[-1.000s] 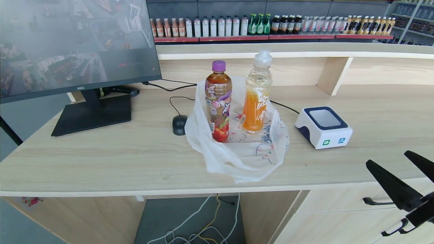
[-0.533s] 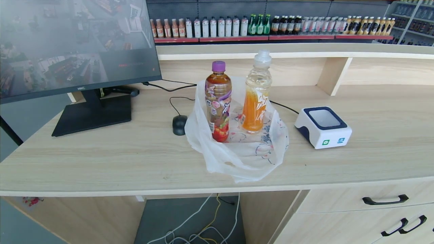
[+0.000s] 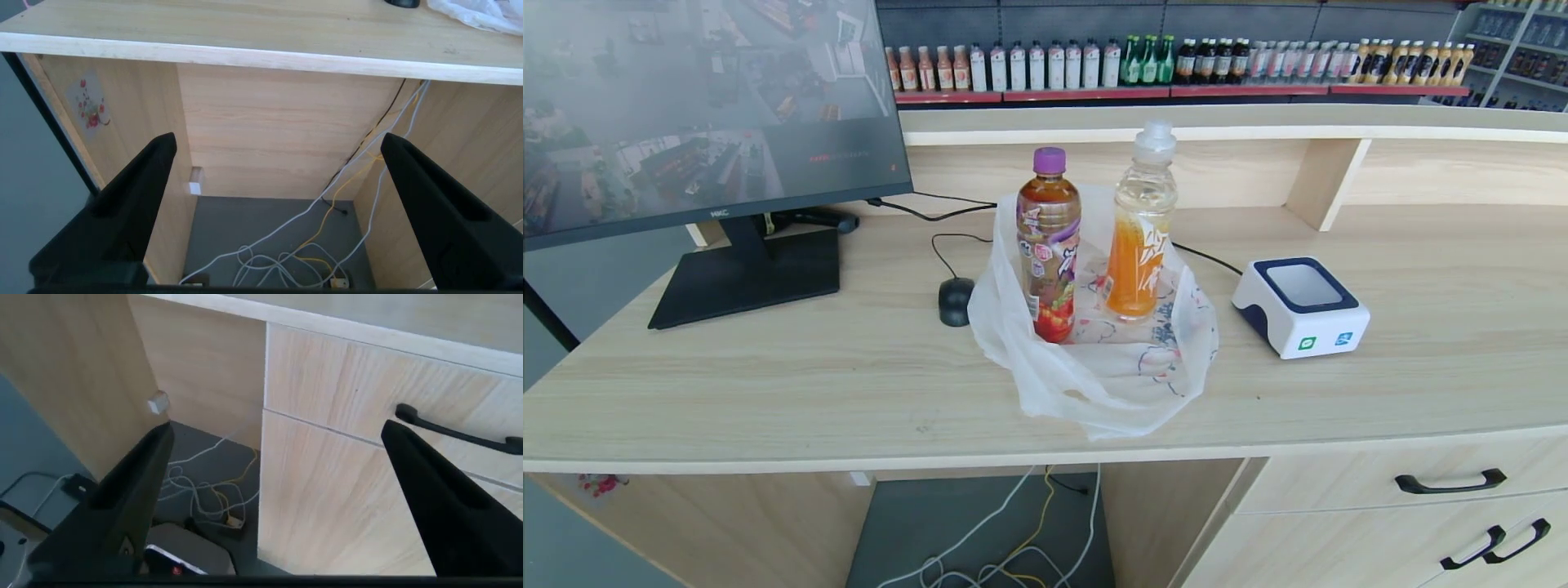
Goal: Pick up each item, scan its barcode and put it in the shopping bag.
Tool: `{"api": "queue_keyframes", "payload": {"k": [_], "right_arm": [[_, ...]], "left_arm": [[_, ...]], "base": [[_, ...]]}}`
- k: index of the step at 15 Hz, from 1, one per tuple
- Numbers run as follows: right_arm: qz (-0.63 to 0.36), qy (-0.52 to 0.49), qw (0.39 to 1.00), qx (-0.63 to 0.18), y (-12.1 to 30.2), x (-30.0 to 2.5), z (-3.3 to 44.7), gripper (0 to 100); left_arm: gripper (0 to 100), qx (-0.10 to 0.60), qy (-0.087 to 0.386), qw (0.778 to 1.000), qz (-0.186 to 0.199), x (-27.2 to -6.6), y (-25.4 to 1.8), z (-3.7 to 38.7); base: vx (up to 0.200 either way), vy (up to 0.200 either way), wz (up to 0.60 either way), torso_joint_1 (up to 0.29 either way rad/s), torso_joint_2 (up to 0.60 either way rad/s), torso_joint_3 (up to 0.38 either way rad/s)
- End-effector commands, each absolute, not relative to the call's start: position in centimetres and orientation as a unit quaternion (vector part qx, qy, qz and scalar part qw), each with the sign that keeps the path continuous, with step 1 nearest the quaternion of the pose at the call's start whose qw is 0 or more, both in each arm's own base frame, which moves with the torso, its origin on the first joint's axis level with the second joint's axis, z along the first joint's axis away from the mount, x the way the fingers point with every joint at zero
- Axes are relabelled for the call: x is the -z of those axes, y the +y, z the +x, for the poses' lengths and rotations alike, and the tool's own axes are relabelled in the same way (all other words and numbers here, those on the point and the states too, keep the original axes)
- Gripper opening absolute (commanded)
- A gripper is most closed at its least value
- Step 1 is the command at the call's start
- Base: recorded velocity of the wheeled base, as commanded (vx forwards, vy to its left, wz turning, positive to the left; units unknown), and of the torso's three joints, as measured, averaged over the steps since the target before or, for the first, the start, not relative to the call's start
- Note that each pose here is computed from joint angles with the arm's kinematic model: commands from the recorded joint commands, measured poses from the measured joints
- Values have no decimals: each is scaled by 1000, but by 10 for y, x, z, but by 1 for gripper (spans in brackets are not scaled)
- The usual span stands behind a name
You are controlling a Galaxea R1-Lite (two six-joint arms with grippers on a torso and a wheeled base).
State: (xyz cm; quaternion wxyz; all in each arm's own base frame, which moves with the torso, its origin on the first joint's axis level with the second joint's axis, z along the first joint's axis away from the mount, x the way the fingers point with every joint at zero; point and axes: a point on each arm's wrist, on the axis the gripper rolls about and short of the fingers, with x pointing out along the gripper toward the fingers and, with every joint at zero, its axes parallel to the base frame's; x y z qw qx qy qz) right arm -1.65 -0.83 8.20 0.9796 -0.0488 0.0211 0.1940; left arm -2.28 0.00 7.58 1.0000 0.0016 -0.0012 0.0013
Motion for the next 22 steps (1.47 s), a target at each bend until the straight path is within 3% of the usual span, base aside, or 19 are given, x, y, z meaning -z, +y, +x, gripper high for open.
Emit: {"api": "queue_keyframes", "payload": {"k": [1,4,12,16,22], "right_arm": [[-52,41,990,-127,-5,-83,-15,100],[-47,43,997,-37,-2,-83,-16,100],[-17,42,997,59,-2,-82,-17,100],[-31,0,999,17,-1,-76,-23,100],[-18,0,1000,20,-1,-76,-23,100]], "left_arm": [[100,-2,-2,1000,1,-76,0,-23],[100,-2,-2,1000,2,-76,0,-23],[100,-2,-1,1000,3,-76,0,-23],[100,-1,-2,1000,2,-76,0,-23],[100,-2,-1,1000,3,-76,0,-23]], "base": [[0,0,0,0,0,0],[0,0,0,0,0,0],[0,0,0,0,0,0],[0,0,0,0,0,0],[0,0,0,0,0,0]]}}
